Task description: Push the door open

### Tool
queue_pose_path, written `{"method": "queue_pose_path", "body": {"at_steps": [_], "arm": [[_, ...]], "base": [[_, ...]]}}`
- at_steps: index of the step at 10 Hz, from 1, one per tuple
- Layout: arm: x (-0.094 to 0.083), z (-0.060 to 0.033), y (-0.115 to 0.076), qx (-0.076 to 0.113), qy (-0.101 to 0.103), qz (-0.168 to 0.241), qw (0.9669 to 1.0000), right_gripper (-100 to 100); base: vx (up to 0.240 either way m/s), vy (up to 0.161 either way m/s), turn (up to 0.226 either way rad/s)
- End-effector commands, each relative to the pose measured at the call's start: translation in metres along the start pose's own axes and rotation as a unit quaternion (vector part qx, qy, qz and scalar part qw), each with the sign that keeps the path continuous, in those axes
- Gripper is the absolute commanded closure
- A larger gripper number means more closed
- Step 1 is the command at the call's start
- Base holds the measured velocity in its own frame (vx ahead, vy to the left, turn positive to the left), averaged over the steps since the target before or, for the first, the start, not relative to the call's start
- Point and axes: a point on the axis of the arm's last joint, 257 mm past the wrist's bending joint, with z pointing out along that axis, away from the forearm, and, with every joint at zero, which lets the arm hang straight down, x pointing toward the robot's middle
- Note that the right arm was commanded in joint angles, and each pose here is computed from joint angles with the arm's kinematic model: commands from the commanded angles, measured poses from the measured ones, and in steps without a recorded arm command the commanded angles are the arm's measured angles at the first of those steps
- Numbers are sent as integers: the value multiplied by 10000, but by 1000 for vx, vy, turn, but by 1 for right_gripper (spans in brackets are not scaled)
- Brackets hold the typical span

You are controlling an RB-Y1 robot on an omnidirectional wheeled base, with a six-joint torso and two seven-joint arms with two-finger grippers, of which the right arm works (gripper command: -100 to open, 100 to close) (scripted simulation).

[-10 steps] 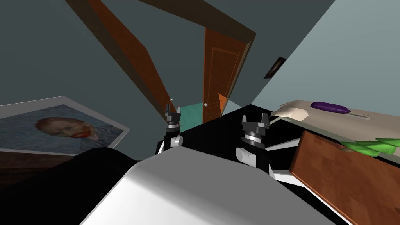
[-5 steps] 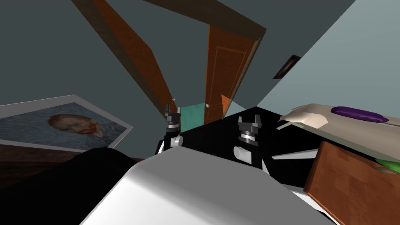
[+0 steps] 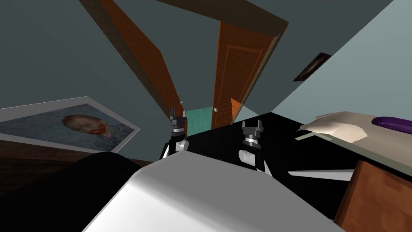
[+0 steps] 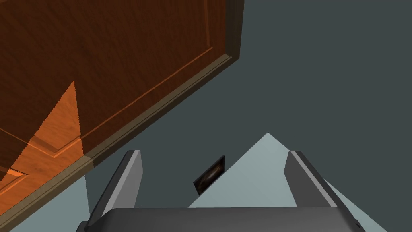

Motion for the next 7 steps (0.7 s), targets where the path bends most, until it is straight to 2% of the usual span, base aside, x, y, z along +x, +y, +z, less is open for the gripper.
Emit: {"method": "queue_pose_path", "body": {"at_steps": [1,3,7], "arm": [[-39,-12,-138,74,-25,197,9998,-100],[-83,-26,-236,144,-60,317,9994,-100],[-222,-67,-563,352,-181,803,9960,-100]], "base": [[80,-55,124],[50,-23,60],[83,-55,148]]}}
